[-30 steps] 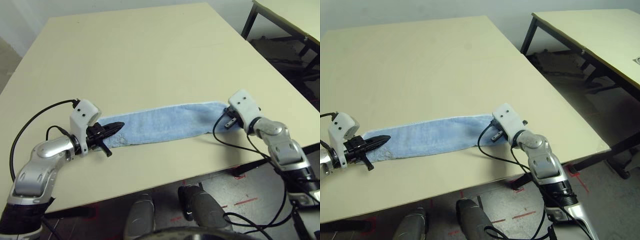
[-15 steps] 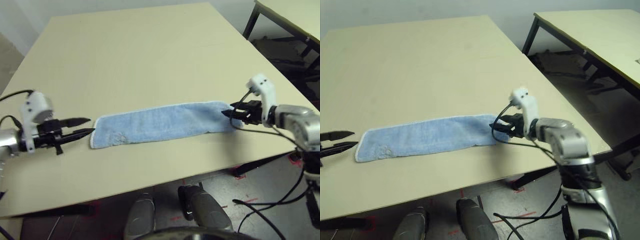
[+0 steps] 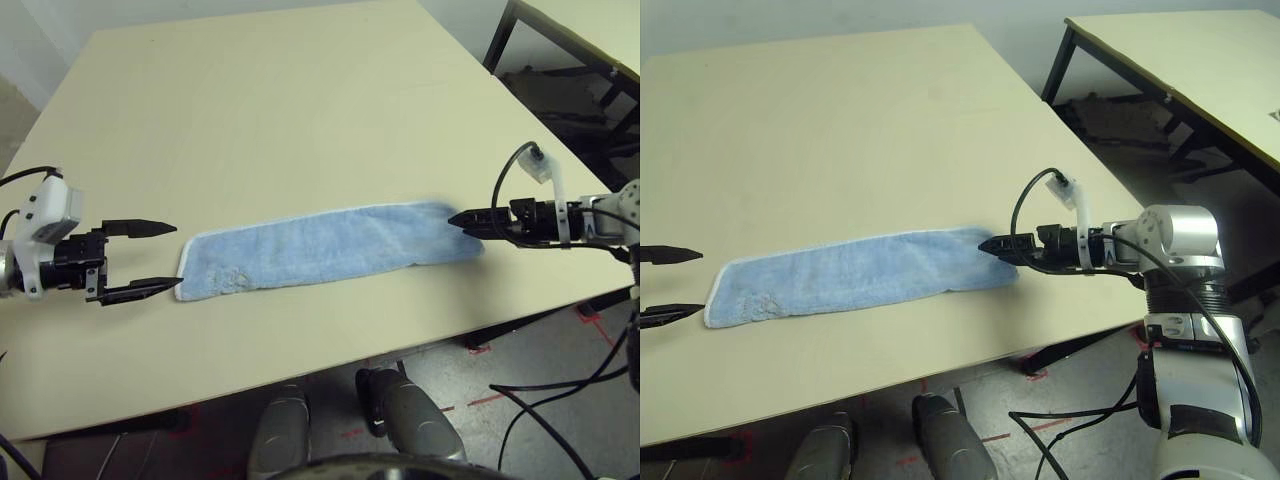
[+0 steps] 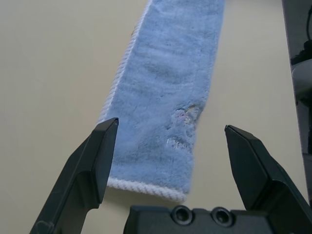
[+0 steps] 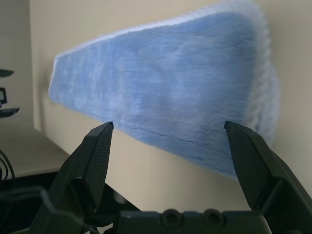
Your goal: Fold the towel and set it aside.
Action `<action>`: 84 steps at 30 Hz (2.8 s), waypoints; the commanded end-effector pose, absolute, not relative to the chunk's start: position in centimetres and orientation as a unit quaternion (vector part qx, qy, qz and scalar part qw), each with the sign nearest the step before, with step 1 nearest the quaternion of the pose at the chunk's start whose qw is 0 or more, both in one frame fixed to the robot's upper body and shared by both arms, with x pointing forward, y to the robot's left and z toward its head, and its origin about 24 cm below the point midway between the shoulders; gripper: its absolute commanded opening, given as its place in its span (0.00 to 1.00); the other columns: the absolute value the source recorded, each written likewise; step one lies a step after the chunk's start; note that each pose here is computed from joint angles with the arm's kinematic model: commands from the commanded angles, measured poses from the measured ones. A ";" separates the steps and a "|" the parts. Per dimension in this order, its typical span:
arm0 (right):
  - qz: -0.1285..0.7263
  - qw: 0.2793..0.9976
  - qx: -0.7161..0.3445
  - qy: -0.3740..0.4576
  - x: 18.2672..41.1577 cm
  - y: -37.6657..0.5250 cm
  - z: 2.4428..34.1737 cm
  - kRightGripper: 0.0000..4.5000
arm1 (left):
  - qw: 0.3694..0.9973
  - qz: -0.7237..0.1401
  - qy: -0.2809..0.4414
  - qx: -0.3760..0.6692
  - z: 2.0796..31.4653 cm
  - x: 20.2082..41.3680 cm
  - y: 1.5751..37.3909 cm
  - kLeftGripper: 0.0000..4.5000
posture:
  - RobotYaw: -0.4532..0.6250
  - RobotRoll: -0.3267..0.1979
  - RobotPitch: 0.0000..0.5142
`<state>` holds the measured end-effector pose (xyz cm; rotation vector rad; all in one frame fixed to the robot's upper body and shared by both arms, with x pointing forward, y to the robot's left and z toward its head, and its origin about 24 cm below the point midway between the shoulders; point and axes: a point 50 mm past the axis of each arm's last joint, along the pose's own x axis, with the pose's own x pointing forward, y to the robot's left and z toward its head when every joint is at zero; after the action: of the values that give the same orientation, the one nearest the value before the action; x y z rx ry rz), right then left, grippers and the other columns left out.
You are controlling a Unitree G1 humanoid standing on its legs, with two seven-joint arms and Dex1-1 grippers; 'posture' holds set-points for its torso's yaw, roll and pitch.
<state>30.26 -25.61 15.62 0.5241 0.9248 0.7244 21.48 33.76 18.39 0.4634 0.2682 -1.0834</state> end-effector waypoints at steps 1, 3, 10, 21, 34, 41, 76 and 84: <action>0.304 0.815 0.236 0.433 30.7 -26.6 15.7 1.00 | 0.819 -0.515 0.128 0.219 18.8 21.5 33.8 0.99 | 0.33 0.62 0.26; 0.285 0.824 0.245 0.425 31.2 -27.1 15.9 1.00 | 0.817 -0.516 0.126 0.225 19.0 21.6 34.0 0.99 | 0.33 0.62 0.26; 0.250 0.829 0.239 0.440 31.8 -27.4 15.8 1.00 | 0.800 -0.526 0.108 0.267 19.7 21.8 34.3 0.99 | 0.34 0.62 0.27; 0.210 0.819 0.264 0.464 32.8 -26.7 15.3 1.00 | 0.795 -0.532 0.096 0.275 19.7 21.9 33.9 0.99 | 0.34 0.62 0.26; 0.277 0.761 0.283 0.514 32.6 -22.9 13.5 1.00 | 0.796 -0.531 0.078 0.280 20.2 22.0 33.2 0.99 | 0.35 0.62 0.27; 0.309 0.748 0.296 0.508 33.0 -20.8 12.8 1.00 | 0.796 -0.532 0.072 0.280 20.3 22.1 32.8 0.99 | 0.36 0.62 0.27; 0.266 0.832 0.105 0.475 33.9 -24.7 15.4 0.01 | 0.792 -0.536 0.096 0.276 18.9 22.0 33.1 1.00 | 0.34 0.62 0.27; 0.306 0.824 0.081 0.470 34.4 -23.3 17.7 0.01 | 0.793 -0.534 0.098 0.276 18.7 22.2 33.2 1.00 | 0.34 0.62 0.27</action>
<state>34.37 -24.07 16.91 0.2032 0.9973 0.6196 22.14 33.09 19.21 0.5989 0.1929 -1.1453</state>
